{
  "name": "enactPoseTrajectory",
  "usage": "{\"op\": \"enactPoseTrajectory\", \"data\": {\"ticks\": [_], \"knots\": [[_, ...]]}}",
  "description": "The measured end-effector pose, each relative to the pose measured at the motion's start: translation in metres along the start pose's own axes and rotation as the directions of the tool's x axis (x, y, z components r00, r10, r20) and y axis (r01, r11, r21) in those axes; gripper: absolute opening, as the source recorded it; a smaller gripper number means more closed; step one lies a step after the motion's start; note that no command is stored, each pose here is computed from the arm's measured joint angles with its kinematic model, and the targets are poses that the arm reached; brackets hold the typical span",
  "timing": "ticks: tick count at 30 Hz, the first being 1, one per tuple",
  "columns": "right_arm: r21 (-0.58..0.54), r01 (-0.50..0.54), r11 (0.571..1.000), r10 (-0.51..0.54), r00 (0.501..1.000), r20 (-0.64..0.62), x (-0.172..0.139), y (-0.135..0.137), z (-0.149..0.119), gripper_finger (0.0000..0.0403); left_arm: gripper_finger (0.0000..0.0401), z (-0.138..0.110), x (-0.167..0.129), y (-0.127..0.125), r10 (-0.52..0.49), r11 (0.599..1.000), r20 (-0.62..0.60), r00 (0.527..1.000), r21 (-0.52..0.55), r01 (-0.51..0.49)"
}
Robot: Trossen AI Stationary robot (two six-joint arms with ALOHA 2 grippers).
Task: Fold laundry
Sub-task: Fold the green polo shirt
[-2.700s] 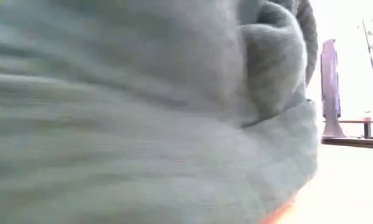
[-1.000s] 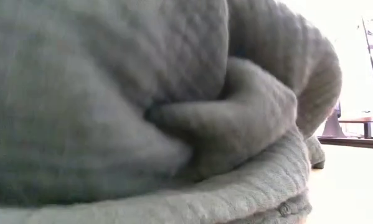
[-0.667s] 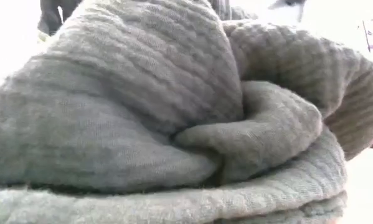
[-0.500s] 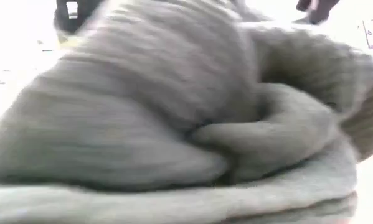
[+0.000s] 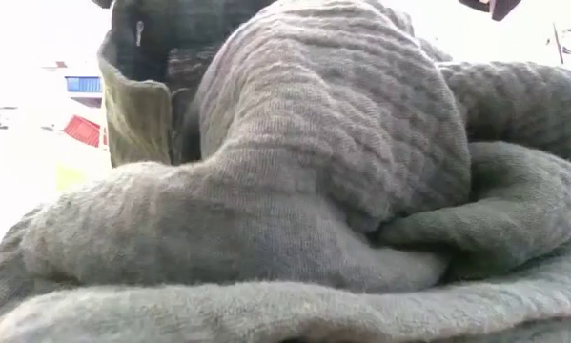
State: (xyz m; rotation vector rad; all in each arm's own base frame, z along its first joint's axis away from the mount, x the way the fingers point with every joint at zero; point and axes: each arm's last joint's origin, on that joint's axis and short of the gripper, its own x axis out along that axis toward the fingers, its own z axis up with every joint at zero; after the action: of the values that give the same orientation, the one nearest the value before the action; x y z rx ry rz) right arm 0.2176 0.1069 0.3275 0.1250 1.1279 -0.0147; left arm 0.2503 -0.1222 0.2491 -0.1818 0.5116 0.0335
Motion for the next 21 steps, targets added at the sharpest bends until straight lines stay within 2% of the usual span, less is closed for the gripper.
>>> {"op": "enactPoseTrajectory", "data": {"ticks": [5,8,13,17,21], "knots": [[-0.02,-0.061,0.998,0.063,0.986,0.156,0.005,0.001,0.022,0.0162,0.0217,0.003,0.001,-0.003,-0.04,0.999,0.088,0.995,0.001,0.04],[-0.021,-0.143,0.99,0.144,0.987,0.078,0.025,-0.009,0.036,0.0182,0.0217,0.007,0.001,-0.004,-0.061,0.998,0.144,0.988,0.02,0.059],[-0.001,-0.162,0.987,0.162,0.986,-0.038,0.076,-0.038,0.046,0.0194,0.0217,0.01,0.0,-0.007,-0.09,0.996,0.167,0.982,0.031,0.086],[0.021,-0.193,0.981,0.194,0.98,-0.047,0.102,-0.056,0.045,0.0194,0.0217,0.006,-0.002,-0.011,-0.117,0.993,0.142,0.983,0.025,0.114],[0.062,-0.203,0.977,0.205,0.978,-0.029,0.114,-0.07,0.041,0.0194,0.0217,0.003,-0.003,-0.014,-0.131,0.991,0.126,0.983,0.036,0.127]]}}
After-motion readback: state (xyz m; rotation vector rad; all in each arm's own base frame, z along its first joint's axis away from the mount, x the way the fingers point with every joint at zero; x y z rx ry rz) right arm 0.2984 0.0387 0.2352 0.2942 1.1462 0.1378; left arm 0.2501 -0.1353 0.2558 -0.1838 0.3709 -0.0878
